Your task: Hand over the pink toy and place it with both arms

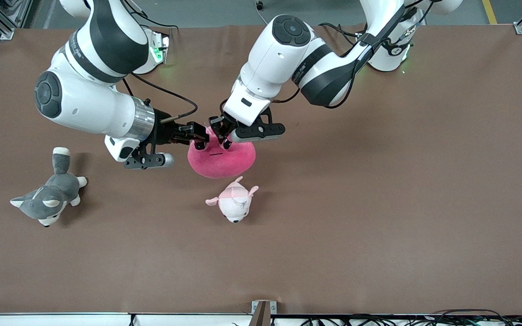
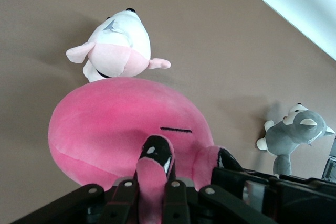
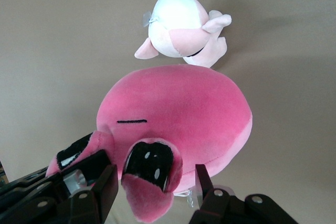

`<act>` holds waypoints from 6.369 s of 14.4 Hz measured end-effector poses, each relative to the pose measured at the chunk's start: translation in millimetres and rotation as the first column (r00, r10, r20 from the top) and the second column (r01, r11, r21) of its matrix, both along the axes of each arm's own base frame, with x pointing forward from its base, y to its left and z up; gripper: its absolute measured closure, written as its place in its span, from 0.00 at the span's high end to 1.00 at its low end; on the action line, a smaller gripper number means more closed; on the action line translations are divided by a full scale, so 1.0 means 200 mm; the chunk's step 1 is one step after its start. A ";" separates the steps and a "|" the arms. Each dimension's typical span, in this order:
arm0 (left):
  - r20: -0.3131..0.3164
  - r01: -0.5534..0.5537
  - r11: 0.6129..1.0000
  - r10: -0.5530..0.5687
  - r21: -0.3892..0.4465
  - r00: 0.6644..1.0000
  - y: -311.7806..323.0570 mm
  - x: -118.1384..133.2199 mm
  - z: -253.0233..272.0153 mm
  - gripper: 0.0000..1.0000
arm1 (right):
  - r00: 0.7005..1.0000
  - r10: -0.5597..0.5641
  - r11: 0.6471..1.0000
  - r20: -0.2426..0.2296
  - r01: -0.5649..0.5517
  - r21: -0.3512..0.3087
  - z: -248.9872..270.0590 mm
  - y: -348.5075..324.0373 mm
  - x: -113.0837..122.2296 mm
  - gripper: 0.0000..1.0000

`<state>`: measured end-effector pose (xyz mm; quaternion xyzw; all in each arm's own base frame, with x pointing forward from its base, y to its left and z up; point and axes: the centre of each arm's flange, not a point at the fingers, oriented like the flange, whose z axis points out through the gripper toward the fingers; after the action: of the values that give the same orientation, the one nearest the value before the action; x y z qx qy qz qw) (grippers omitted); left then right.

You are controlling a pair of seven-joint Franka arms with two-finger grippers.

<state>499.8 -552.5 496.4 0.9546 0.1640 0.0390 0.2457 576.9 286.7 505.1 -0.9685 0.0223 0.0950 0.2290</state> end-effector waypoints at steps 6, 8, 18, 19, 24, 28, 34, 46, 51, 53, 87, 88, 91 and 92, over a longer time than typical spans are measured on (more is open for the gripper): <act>0.000 0.000 1.000 0.000 -0.001 1.000 0.00 0.00 0.00 0.15 | 1.000 0.022 0.998 0.013 -0.021 -0.053 -0.02 0.00 0.00 0.24; 0.001 0.000 1.000 0.000 -0.001 1.000 0.00 0.00 0.00 0.15 | 0.999 0.035 0.997 0.020 -0.033 -0.072 -0.03 0.01 -0.01 0.09; 0.014 -0.026 0.999 0.025 0.027 1.000 0.14 0.04 0.20 0.80 | 0.999 0.034 0.994 0.000 -0.034 -0.108 -0.04 -0.06 0.00 0.09; 0.008 -0.036 0.998 0.035 0.050 0.999 0.21 0.05 0.26 0.89 | 0.999 0.032 0.991 -0.008 -0.033 -0.128 -0.04 -0.11 0.01 0.09; -0.001 0.013 0.979 -0.014 0.202 1.000 0.66 0.13 0.55 0.96 | 1.000 0.001 0.983 -0.011 -0.003 -0.183 0.05 -0.48 0.13 0.09; -0.053 0.142 0.934 -0.132 0.328 0.990 1.17 0.29 0.61 0.94 | 1.000 0.004 0.985 0.009 -0.002 -0.175 -0.02 -0.92 0.25 0.09; -0.123 0.339 0.853 -0.317 0.396 0.940 2.05 0.49 0.64 0.96 | 0.987 0.162 0.972 0.012 -0.157 -0.177 -0.33 -1.21 0.39 0.09; -0.130 0.380 0.798 -0.364 0.468 0.923 2.33 0.23 0.69 1.00 | 0.981 0.194 0.977 0.016 -0.191 -0.095 -0.53 -1.20 0.49 0.09; -0.114 0.365 0.802 -0.355 0.473 0.928 2.35 0.22 0.70 1.00 | 0.986 0.165 0.985 0.021 -0.164 -0.049 -0.54 -1.21 0.50 0.09; -0.104 0.364 0.801 -0.359 0.475 0.927 2.34 0.23 0.71 1.00 | 0.987 0.162 0.986 0.012 -0.161 -0.047 -0.57 -1.22 0.50 0.09; -0.091 0.303 0.827 -0.297 0.474 0.951 2.53 0.27 0.72 1.00 | 0.976 0.054 0.942 0.213 0.021 -0.334 0.56 -1.76 0.20 1.00; -0.091 0.304 0.827 -0.297 0.474 0.951 2.53 0.27 0.72 1.00 | 0.977 0.056 0.935 0.203 0.020 -0.355 0.63 -1.76 0.14 1.00; -0.097 0.310 0.826 -0.301 0.470 0.949 2.52 0.28 0.70 1.00 | 0.978 0.085 0.918 0.188 -0.003 -0.396 0.67 -1.68 0.05 1.00; -0.098 0.311 0.826 -0.302 0.470 0.948 2.52 0.28 0.69 1.00 | 0.978 0.090 0.917 0.188 -0.008 -0.399 0.66 -1.65 0.02 1.00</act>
<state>556.4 -48.9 635.3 0.9996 -0.0038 0.0292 0.0034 581.5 -44.0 636.2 -0.9996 -0.0067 -0.0046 0.0269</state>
